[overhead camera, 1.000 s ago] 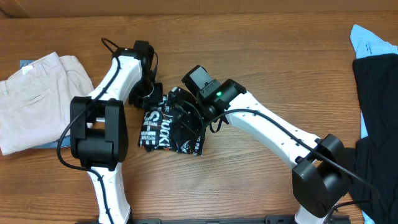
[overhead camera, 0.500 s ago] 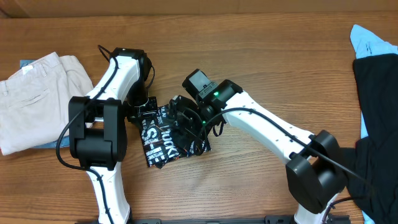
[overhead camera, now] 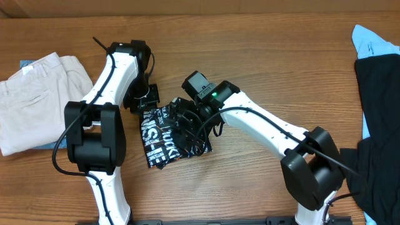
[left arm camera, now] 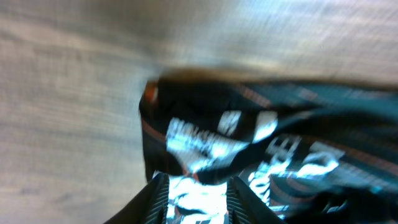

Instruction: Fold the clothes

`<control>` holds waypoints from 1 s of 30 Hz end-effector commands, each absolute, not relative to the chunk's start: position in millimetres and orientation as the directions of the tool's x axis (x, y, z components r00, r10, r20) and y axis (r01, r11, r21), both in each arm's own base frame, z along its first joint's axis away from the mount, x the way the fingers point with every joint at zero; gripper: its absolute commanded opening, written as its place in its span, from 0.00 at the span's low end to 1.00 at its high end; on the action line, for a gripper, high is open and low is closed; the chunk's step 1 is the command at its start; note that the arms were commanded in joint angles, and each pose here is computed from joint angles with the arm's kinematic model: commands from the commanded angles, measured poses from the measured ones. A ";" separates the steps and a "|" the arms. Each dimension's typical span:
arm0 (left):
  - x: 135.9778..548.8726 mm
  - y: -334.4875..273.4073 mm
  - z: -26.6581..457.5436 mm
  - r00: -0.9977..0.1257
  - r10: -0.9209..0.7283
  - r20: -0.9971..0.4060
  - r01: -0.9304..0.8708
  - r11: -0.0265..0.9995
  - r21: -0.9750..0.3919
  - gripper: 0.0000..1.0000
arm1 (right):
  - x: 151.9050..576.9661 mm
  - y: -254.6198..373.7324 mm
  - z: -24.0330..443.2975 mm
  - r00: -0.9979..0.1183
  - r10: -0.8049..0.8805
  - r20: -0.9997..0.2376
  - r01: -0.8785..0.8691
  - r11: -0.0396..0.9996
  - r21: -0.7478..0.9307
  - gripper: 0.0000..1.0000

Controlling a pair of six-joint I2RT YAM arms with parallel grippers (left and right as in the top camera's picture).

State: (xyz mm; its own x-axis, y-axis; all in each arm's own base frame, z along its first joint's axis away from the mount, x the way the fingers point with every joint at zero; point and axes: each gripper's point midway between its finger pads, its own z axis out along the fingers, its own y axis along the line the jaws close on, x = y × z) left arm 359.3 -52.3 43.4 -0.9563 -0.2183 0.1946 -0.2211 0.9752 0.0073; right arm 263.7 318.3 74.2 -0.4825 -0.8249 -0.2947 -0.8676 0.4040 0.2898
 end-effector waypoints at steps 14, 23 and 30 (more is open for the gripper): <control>354.8 -44.8 16.5 -0.960 -0.233 0.153 -0.233 0.972 0.021 0.35 | 263.6 350.7 41.0 -0.367 -0.888 -0.276 -0.928 0.368 0.051 0.46; 352.0 -44.7 17.0 -0.959 -0.232 0.164 -0.232 0.973 0.024 0.35 | 269.0 345.8 15.9 -0.426 -0.876 -0.224 -0.902 0.430 0.036 0.15; 351.4 -44.6 17.1 -0.960 -0.226 0.166 -0.225 0.974 0.024 0.35 | 274.7 322.3 17.9 -0.552 -0.820 -0.150 -0.828 0.561 -0.022 0.04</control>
State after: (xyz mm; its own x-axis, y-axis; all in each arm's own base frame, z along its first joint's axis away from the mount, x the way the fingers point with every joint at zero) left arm 352.4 -49.6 9.9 -0.9587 -0.2178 0.1827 -0.2190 0.9756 0.0141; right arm 263.8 335.7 14.2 -0.4552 -0.8731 -0.1744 -0.8888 0.4572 0.0309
